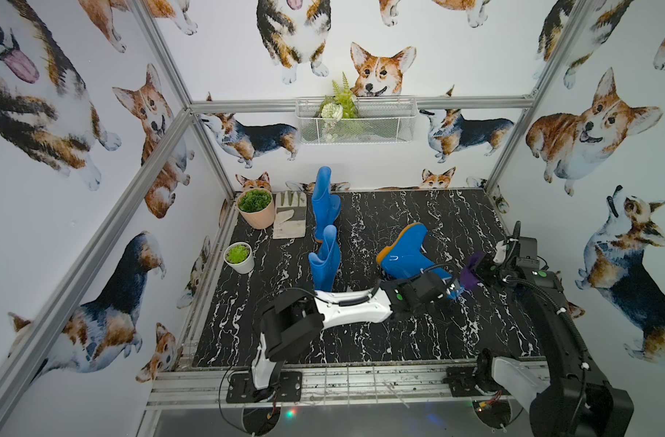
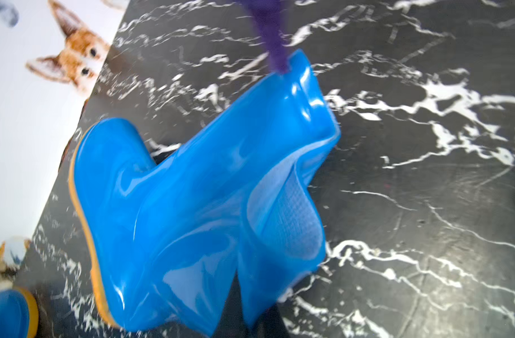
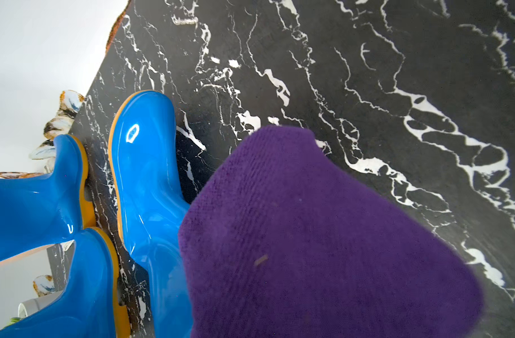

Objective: Wipe the rubber boots with a cloth
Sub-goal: Adjust the rubber boot at the center of the board.

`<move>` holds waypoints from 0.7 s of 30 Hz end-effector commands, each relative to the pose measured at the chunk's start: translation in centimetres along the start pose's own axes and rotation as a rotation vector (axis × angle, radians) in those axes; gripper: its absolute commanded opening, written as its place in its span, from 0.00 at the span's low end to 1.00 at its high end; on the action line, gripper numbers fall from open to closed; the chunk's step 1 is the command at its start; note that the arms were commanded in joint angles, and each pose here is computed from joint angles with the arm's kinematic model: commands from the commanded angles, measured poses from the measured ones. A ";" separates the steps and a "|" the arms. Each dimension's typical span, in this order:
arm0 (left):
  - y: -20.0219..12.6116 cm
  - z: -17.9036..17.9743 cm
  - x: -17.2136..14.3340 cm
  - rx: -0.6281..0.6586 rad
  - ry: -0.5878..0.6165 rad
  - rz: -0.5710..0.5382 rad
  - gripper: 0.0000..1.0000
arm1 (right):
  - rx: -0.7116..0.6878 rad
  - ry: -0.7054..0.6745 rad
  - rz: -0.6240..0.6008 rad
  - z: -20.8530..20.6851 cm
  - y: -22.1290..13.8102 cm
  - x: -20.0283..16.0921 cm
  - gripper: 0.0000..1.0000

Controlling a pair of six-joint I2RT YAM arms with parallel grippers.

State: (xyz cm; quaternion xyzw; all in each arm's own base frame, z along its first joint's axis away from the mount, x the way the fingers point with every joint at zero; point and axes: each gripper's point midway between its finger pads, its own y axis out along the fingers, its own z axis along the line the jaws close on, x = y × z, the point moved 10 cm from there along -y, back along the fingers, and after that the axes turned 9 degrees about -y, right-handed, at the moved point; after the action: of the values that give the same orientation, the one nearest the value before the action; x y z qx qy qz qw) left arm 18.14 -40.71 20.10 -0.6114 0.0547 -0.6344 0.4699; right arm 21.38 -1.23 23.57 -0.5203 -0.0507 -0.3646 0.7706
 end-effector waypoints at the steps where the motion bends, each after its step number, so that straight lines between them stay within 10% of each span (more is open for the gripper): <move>1: -2.2 2.8 1.4 -0.043 -0.191 -0.089 0.00 | 0.036 0.010 -0.033 0.6 -0.8 0.5 0.00; 21: -6.7 4.7 18.4 -0.201 -0.531 -0.512 0.00 | 0.001 -0.077 -0.091 0.9 -4.4 -0.6 0.00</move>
State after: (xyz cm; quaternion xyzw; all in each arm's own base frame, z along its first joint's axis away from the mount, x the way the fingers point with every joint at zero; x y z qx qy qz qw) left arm 22.68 -45.50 36.13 -0.7720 -0.0979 -0.5548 0.2945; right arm 18.96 -0.68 25.86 -0.4999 -0.0884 -0.3822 0.7721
